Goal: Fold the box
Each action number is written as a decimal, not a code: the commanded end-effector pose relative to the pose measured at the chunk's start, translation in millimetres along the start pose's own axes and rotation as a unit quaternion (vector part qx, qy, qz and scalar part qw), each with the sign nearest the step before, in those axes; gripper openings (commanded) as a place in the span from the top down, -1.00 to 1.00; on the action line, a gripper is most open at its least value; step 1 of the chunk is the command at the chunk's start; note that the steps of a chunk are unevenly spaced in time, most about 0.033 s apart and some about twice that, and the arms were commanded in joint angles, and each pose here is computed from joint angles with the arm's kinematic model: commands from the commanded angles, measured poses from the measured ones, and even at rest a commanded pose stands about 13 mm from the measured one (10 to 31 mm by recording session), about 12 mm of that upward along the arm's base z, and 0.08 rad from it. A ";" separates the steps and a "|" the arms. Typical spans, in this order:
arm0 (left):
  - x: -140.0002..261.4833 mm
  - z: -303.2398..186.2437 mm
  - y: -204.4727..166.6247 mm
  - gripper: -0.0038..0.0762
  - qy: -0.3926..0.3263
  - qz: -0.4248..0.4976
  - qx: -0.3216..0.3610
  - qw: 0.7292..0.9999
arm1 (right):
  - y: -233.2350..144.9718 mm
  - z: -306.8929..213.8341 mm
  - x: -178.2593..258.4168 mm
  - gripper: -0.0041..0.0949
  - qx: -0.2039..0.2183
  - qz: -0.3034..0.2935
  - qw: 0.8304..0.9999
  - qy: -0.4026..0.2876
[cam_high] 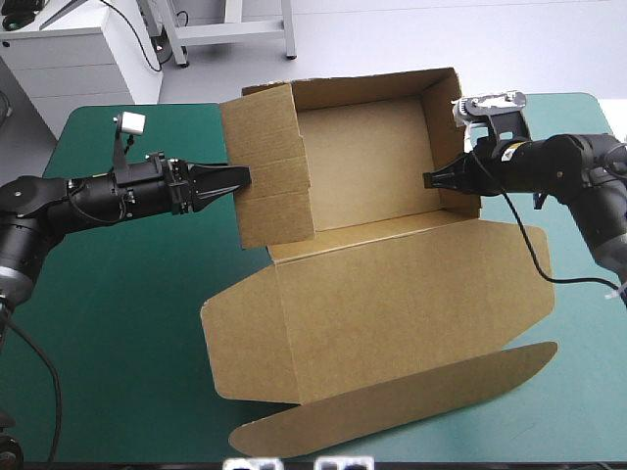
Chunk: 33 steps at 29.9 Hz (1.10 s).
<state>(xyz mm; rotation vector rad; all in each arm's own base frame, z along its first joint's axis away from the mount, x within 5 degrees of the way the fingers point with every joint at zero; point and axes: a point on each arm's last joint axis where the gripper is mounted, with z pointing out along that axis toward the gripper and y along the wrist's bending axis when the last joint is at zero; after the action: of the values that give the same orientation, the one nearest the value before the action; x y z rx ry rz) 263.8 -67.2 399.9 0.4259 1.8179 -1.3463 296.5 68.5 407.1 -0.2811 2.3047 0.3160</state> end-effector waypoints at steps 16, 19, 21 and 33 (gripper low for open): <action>-17.4 15.6 -36.2 -0.57 0.015 0.036 -0.032 0.999 | 5.4 -20.4 -15.9 0.94 -0.008 0.029 0.996 -0.080; -26.7 17.1 -45.0 -0.55 0.023 0.044 -0.078 0.996 | 6.0 -20.3 -16.0 0.93 -0.009 0.033 0.996 -0.080; -31.1 18.4 -50.5 -0.51 0.034 0.057 -0.112 0.991 | 9.4 -19.6 -15.9 0.93 -0.007 0.029 0.996 -0.080; -30.5 29.7 -59.3 -0.40 0.081 0.088 -0.259 0.958 | 42.5 0.1 -24.0 0.93 -0.012 0.021 0.996 -0.085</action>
<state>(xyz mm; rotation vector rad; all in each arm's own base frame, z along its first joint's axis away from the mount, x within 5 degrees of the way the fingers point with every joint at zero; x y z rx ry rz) 258.6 -109.8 444.9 0.4751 2.1528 -0.7340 304.2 107.4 399.2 -0.2462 2.2914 0.3089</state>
